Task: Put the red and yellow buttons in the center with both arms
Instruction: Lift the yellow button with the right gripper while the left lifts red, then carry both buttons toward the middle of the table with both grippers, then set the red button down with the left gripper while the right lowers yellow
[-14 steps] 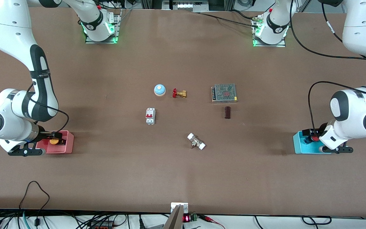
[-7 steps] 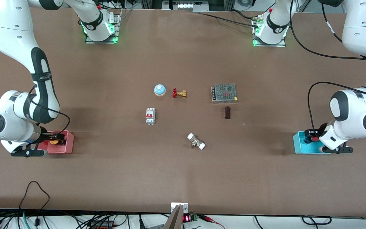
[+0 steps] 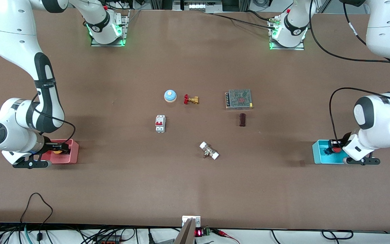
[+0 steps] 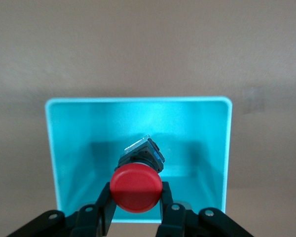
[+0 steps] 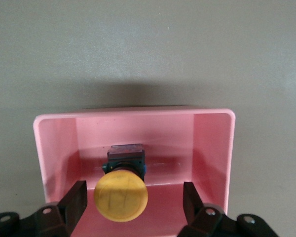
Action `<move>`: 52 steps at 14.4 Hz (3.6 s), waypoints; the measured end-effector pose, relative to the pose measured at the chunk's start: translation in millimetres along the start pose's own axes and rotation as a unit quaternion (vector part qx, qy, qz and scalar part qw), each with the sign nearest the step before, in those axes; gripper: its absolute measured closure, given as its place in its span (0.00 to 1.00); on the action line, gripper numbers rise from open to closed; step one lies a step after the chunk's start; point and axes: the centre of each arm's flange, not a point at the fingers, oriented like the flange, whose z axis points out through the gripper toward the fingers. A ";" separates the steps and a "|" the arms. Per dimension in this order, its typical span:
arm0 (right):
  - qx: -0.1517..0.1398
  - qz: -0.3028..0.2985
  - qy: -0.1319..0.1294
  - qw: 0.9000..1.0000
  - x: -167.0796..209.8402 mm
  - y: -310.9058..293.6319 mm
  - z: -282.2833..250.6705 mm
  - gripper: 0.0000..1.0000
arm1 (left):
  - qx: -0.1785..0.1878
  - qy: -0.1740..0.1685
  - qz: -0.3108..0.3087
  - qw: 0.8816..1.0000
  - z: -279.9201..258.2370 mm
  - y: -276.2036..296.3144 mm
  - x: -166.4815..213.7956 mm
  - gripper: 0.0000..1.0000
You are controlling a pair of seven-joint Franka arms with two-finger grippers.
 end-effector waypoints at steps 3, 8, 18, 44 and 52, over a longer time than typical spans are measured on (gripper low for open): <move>0.000 -0.005 0.000 1.000 0.0 0.5 0.0 0.29 | 0.002 0.025 0.002 1.000 -48.4 3.3 1.7 0.59; 0.000 -0.021 0.003 1.000 1.9 0.4 -2.8 0.59 | -0.002 0.025 -0.003 1.000 -117.2 32.2 -11.1 0.59; 0.017 -0.058 -0.002 0.998 -0.2 -4.0 -85.5 0.59 | -0.019 -0.020 -0.077 0.997 -79.8 200.2 -19.8 0.59; -0.023 -0.028 -0.061 0.997 -57.6 -342.3 -30.5 0.59 | -0.037 -0.001 -0.127 0.991 -87.4 230.4 -14.0 0.07; -0.024 -0.007 -0.057 0.998 -58.2 -347.3 -32.4 0.09 | -0.044 0.006 -0.043 0.998 -222.2 125.8 -53.8 0.03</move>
